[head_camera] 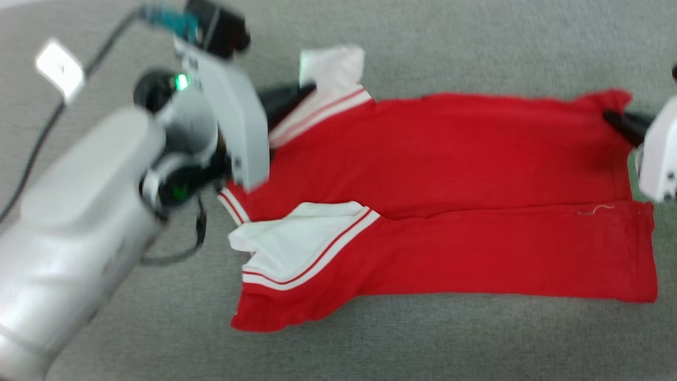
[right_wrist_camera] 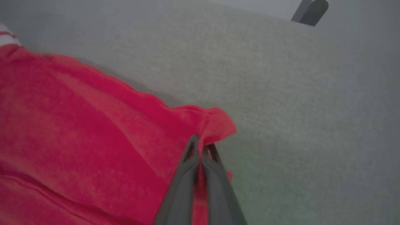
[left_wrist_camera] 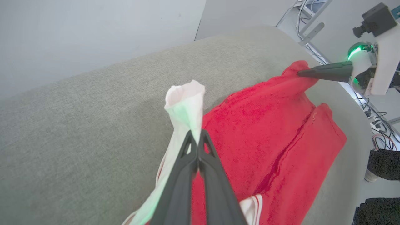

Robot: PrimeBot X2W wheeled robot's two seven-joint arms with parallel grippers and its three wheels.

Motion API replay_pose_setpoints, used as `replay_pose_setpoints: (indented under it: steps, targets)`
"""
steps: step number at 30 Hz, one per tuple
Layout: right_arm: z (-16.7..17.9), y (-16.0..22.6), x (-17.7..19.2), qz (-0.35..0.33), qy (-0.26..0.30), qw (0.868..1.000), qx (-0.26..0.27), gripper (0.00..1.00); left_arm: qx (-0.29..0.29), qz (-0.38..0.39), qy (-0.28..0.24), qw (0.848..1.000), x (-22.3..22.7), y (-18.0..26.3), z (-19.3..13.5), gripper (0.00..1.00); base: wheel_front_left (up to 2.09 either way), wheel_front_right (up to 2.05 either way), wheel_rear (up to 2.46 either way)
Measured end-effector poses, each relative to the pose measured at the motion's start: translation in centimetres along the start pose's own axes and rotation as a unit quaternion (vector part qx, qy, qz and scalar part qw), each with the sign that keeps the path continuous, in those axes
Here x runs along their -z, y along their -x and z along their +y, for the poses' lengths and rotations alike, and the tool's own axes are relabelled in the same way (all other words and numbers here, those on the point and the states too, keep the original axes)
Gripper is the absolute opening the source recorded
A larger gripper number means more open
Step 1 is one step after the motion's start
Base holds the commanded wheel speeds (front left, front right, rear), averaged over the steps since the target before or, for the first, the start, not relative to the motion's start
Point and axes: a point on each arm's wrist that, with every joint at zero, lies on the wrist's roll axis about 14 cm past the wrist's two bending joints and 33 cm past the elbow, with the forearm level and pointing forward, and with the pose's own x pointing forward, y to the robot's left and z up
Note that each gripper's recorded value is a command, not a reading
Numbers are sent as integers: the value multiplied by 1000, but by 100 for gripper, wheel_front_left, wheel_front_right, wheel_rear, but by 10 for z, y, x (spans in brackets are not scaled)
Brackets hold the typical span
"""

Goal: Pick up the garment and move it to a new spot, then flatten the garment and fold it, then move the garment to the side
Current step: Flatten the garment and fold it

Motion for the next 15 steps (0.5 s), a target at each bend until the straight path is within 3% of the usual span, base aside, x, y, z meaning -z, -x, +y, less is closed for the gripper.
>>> replay_pose_setpoints:
  steps: [4,15]
  targets:
    - [13,16,13,1,15,1000,-23,0,9,-12,-9,1000,15,32,-12,0,0,0,0]
    - [21,45,42,-11,5,999,-40,0,-10,-77,43,996,50,95,-26,0,0,0,0]
